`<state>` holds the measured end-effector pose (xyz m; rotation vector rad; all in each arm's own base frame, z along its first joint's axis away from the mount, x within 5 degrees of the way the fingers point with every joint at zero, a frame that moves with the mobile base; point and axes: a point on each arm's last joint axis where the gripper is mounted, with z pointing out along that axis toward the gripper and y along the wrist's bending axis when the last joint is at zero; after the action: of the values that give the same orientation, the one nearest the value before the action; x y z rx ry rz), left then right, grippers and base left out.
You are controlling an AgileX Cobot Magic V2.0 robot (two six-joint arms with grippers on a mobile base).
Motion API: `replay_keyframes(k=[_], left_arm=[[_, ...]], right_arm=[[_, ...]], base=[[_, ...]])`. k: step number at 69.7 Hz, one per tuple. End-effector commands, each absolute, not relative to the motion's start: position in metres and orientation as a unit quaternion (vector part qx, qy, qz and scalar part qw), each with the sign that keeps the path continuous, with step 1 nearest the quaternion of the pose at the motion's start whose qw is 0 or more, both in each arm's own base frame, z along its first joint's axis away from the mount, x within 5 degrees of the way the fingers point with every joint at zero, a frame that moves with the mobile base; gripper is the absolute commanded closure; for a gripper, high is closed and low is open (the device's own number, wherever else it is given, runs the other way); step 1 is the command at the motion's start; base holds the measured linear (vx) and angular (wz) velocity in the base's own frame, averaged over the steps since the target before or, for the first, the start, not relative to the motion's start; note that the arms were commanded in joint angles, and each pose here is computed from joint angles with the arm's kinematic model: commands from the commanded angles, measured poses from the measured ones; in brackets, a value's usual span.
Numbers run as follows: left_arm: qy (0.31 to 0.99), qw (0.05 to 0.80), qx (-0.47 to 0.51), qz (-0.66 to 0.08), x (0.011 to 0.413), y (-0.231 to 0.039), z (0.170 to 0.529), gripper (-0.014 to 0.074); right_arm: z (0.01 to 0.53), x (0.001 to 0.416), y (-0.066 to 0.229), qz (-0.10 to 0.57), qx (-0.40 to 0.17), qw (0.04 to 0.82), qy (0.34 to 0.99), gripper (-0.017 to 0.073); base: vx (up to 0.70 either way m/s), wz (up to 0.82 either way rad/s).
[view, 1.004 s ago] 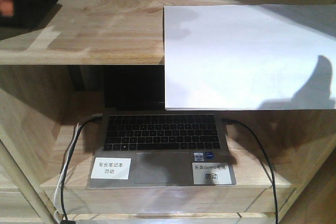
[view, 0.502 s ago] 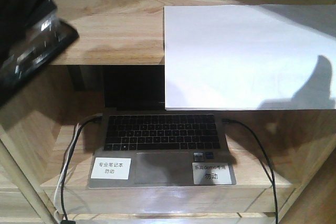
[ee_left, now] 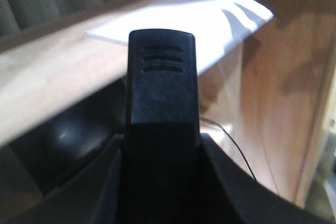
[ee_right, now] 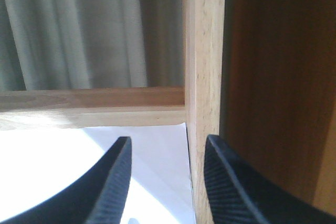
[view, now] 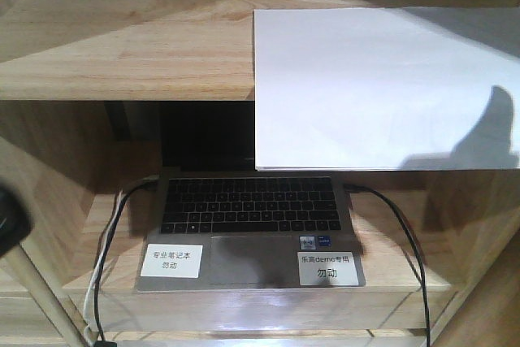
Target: Grab stapler and paper to desk for stapling
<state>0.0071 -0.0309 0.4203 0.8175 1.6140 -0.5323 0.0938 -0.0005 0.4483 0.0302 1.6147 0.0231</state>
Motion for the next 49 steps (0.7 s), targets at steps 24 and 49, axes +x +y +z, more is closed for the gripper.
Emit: replay_keyframes(k=[24, 49], left_arm=[[0.644, 0.632, 0.354, -0.247, -0.045, 0.001, 0.416, 0.0600], [0.650, 0.623, 0.359, -0.246, -0.046, 0.001, 0.414, 0.0600]], right_arm=[[0.461, 0.094, -0.002, 0.005, 0.015, 0.722, 0.692, 0.0253], [0.461, 0.094, -0.002, 0.005, 0.015, 0.721, 0.692, 0.0253]], base=[[0.00, 0.00], [0.00, 0.00]])
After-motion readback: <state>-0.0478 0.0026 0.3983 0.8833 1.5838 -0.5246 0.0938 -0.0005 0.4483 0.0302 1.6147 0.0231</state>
